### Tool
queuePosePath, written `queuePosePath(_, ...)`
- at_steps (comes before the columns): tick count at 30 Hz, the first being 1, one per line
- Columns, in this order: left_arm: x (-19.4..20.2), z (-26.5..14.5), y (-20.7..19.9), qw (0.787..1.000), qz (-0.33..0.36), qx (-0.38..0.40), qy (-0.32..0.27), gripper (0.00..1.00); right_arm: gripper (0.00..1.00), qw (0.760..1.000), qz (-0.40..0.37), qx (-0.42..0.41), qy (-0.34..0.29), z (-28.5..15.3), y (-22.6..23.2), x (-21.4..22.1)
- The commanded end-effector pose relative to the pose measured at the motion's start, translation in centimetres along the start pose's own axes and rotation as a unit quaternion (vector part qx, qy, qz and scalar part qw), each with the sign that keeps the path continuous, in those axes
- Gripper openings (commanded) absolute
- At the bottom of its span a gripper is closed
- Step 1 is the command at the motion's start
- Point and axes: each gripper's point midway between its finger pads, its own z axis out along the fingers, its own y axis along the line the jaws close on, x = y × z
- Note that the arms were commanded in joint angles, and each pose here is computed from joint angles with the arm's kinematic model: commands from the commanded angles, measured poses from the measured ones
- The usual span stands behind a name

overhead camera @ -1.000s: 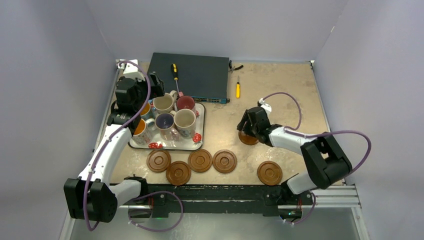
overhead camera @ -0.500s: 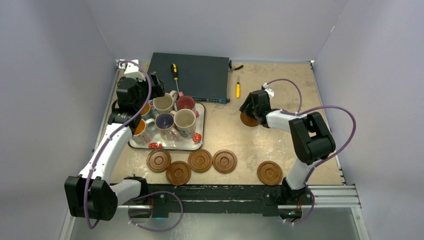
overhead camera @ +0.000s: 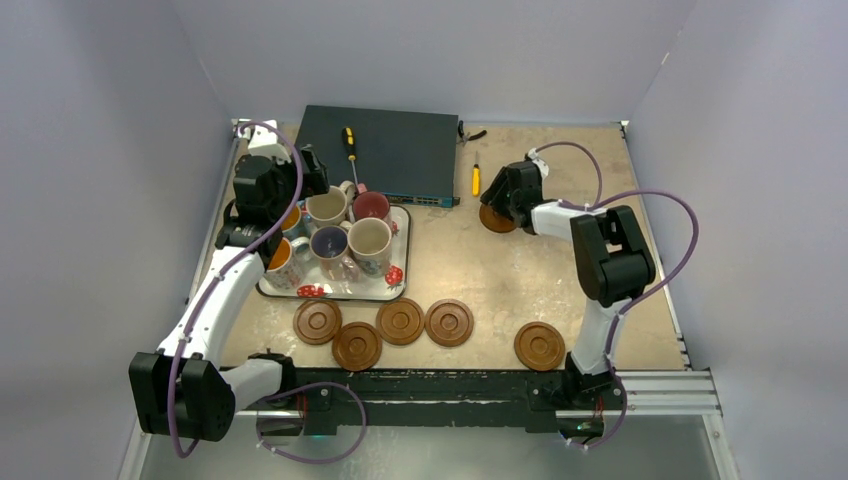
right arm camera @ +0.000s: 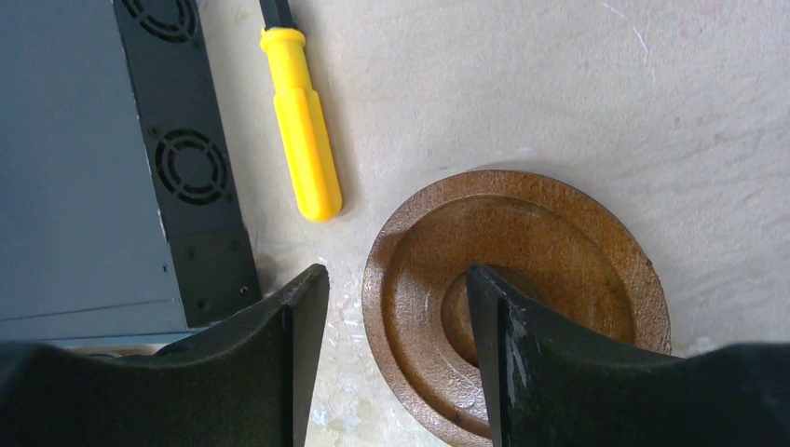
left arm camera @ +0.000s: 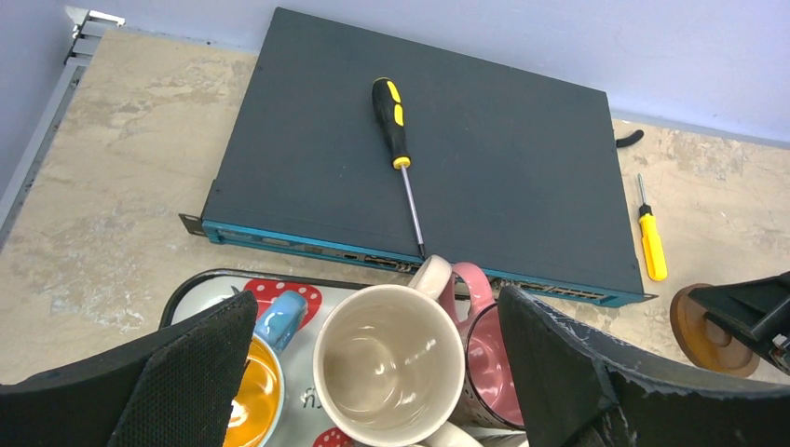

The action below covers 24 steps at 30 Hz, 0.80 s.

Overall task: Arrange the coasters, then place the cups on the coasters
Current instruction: Move the coaster to the center of the board.

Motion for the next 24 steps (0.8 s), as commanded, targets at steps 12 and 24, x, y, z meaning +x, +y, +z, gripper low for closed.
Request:
queuePosePath(12, -0.8, 0.0, 0.2, 1.000, 0.008, -0.009, -0.013, 0.96, 0.59, 0.999, -0.015, 0.022, 0.042, 1.4, -2.2, 1.1)
queuePosePath(24, -0.8, 0.0, 1.1, 0.999, 0.021, -0.032, -0.015, 0.95, 0.64, 0.995, -0.059, -0.078, -0.023, -3.0, 4.3, -5.0)
